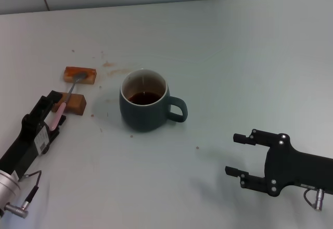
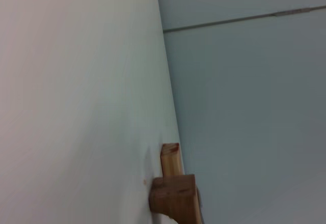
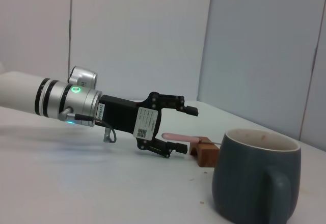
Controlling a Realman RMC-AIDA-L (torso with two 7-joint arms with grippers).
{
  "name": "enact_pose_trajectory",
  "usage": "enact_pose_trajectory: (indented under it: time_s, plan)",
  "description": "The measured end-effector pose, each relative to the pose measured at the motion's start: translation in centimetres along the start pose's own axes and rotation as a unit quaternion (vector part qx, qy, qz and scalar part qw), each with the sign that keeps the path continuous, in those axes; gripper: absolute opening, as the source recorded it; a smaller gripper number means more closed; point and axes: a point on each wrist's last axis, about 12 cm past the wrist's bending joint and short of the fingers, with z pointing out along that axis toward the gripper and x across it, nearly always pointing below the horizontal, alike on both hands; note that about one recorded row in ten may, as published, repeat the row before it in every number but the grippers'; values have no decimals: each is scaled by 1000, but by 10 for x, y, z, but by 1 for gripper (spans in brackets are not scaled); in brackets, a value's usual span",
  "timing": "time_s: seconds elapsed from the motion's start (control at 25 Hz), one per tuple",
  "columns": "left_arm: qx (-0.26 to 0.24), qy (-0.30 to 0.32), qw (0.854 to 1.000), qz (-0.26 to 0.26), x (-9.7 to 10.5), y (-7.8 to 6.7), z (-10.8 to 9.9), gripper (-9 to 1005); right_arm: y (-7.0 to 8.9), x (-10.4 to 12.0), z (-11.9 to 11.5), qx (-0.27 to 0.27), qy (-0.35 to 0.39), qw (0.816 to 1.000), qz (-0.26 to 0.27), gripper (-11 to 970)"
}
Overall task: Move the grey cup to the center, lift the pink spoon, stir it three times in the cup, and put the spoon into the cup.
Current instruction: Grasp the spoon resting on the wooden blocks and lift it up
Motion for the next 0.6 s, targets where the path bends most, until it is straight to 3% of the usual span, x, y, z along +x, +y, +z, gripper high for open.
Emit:
enact_pose_trajectory:
  time_s: [0.28,0.48,0.6]
  plan:
    - [-4,0,1000,-9,-1,0,3,757,-3,-1,3,-1,1,1000,-3,667]
    - [-5,1,1000,-16,1,0,3,541,-3,-1,3,-1,1,1000,0,667]
    - [-6,1,1000,-21,1,1,3,533,-3,-1,3,-1,1,1000,0,667]
